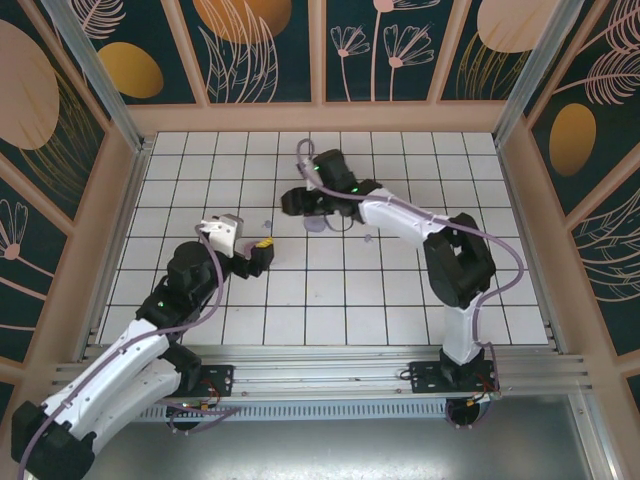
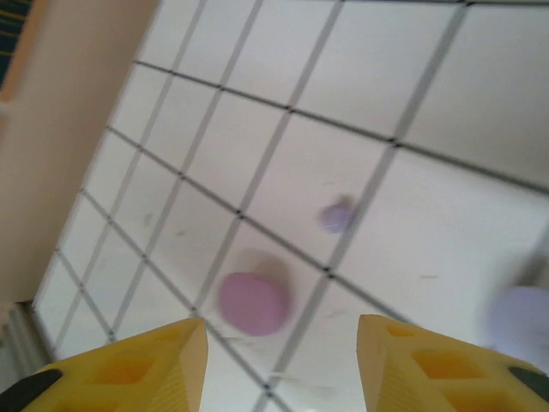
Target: Insert the wireless bluetooth earbuds into the charging case
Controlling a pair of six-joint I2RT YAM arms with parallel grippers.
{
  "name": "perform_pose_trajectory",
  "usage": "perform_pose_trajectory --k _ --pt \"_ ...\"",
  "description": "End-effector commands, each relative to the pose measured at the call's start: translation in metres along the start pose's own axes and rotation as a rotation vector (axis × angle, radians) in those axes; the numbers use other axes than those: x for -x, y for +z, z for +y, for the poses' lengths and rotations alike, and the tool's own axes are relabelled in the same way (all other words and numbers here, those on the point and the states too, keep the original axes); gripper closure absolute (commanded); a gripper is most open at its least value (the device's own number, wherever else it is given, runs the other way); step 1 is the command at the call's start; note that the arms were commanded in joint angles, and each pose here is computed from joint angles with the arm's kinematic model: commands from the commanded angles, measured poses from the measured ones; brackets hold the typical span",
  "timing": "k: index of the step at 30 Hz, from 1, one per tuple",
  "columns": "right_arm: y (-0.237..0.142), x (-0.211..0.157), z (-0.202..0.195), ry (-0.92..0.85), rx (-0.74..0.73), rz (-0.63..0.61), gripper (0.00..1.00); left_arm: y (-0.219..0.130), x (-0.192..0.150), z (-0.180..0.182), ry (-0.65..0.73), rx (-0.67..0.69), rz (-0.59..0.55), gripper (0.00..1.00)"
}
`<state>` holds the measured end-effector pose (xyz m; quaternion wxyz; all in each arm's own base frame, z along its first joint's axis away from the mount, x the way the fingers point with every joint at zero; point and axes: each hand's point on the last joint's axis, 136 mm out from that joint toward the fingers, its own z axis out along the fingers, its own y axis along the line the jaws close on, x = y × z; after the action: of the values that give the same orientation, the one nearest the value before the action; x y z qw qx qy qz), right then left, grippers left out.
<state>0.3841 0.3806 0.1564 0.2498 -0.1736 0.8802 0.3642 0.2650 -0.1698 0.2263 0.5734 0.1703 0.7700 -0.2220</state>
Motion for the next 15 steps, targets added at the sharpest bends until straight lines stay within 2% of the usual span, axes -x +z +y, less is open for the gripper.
perform_pose_trajectory --k 1,3,8,15 --pt "-0.014 -0.022 -0.038 -0.114 -0.034 0.096 0.49 0.006 0.014 -0.035 0.016 -0.199 -0.024 0.05" --pt "-0.018 -0.023 -0.048 -0.168 -0.048 0.096 0.47 0.014 0.007 -0.038 0.007 -0.223 -0.004 0.04" --pt "-0.016 -0.031 -0.066 -0.308 -0.106 0.107 0.44 0.036 -0.016 -0.023 -0.048 -0.172 0.067 0.03" --pt "-0.01 -0.049 -0.062 -0.61 -0.062 0.137 0.42 0.052 -0.038 0.009 -0.2 -0.129 0.118 0.04"
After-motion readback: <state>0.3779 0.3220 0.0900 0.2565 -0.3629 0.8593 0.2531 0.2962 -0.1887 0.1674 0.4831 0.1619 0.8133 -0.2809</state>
